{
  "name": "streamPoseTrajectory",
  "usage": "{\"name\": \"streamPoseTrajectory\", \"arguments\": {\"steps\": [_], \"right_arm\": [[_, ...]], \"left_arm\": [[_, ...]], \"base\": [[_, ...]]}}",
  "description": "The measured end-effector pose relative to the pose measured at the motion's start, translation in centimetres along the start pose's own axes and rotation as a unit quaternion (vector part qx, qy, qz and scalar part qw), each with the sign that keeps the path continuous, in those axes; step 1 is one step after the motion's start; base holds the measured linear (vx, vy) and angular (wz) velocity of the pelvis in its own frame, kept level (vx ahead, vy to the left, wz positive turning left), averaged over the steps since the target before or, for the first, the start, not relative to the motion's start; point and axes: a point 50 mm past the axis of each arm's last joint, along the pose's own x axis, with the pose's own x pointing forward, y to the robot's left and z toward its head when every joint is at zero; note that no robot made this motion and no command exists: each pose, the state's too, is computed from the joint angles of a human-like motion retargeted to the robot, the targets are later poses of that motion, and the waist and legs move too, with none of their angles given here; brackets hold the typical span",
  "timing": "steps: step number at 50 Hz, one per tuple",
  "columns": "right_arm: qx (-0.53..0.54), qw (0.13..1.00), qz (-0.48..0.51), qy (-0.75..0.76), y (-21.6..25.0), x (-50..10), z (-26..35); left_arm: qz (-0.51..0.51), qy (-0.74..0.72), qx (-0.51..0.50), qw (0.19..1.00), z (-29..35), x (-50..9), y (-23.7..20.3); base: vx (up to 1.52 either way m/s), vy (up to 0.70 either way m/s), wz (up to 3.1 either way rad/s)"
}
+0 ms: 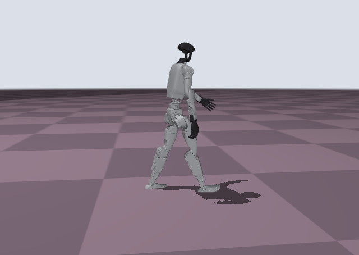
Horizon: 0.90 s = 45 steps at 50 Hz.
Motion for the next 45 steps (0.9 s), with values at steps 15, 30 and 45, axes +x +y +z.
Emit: {"name": "streamPoseTrajectory", "arguments": {"steps": [15, 30, 45], "right_arm": [[0.021, 0.999, -0.037, 0.022, -1.3, 0.0, 0.5], [-0.010, 0.966, -0.139, -0.220, -6.7, -3.8, 15.8], [-0.079, 0.968, -0.099, -0.215, -3.1, -2.4, 12.7]], "left_arm": [[-0.045, 0.356, 0.037, 0.933, -21.4, -12.8, -0.2], [0.014, 0.613, -0.109, 0.782, -31.6, -32.2, -2.9], [-0.013, 0.557, -0.057, 0.828, -30.3, -27.2, -2.3]], "base": [[0.68, -0.16, -0.15], [0.55, -0.05, -1.00], [0.66, 0.18, -0.25]]}}
